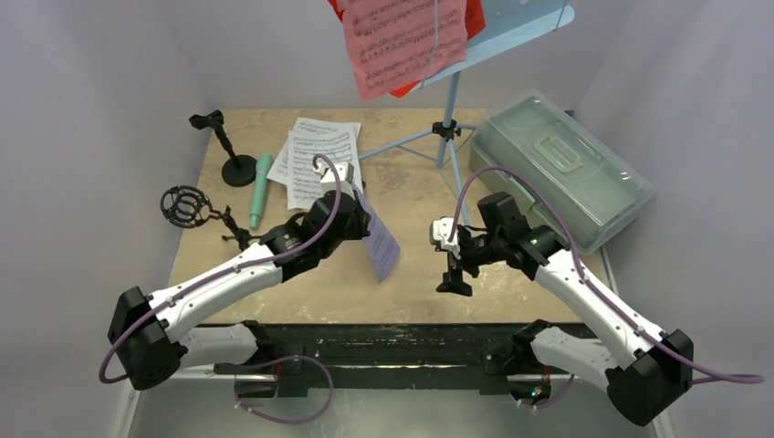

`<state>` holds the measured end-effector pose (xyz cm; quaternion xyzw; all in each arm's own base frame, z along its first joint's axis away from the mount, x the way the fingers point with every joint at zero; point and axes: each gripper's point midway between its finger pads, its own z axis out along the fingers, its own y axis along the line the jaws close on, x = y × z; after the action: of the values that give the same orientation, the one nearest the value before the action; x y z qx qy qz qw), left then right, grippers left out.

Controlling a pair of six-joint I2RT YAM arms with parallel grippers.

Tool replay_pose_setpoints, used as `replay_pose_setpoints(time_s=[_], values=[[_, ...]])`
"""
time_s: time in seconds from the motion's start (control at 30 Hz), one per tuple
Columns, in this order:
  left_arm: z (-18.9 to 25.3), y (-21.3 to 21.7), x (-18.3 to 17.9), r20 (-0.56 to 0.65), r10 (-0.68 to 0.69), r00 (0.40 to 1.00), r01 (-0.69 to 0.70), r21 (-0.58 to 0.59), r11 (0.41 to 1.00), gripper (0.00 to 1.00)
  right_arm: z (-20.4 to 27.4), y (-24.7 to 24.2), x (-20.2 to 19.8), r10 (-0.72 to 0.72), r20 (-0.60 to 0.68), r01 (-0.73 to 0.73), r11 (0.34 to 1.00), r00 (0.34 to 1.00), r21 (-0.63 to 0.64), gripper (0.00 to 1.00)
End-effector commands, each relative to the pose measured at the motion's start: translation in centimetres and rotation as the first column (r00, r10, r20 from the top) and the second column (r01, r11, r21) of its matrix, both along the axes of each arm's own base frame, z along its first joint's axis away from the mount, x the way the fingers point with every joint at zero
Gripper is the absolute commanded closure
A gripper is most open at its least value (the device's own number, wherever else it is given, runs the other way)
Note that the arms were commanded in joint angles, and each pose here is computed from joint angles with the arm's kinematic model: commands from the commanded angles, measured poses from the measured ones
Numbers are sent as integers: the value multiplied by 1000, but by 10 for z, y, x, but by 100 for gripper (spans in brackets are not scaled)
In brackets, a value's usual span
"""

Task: Pack up the instrument practice props
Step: Place the sheet music at the center of the board.

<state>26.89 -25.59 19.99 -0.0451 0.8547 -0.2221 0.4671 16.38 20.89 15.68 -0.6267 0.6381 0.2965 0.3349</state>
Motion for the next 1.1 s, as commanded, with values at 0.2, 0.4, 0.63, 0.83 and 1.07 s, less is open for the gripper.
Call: replay_pose_setpoints(time_s=[0.2, 0.4, 0.63, 0.83, 1.07], values=[[20, 32, 25, 105, -190, 976, 167, 201, 965, 100, 22, -4, 9, -23, 58, 20, 998, 998, 51, 1], [18, 47, 46, 98, -191, 977, 161, 253, 954, 100, 20, -5, 12, -37, 65, 35, 999, 997, 42, 1], [17, 73, 82, 125, -169, 978, 148, 162, 976, 100, 17, -6, 15, -54, 67, 52, 998, 996, 34, 1], [-1, 103, 119, 81, -125, 989, 116, 115, 987, 100, 16, -7, 17, -61, 68, 59, 998, 996, 30, 1], [-29, 130, 164, 15, -103, 995, 102, 86, 991, 100, 14, -5, 15, -57, 48, 56, 998, 997, 35, 1]])
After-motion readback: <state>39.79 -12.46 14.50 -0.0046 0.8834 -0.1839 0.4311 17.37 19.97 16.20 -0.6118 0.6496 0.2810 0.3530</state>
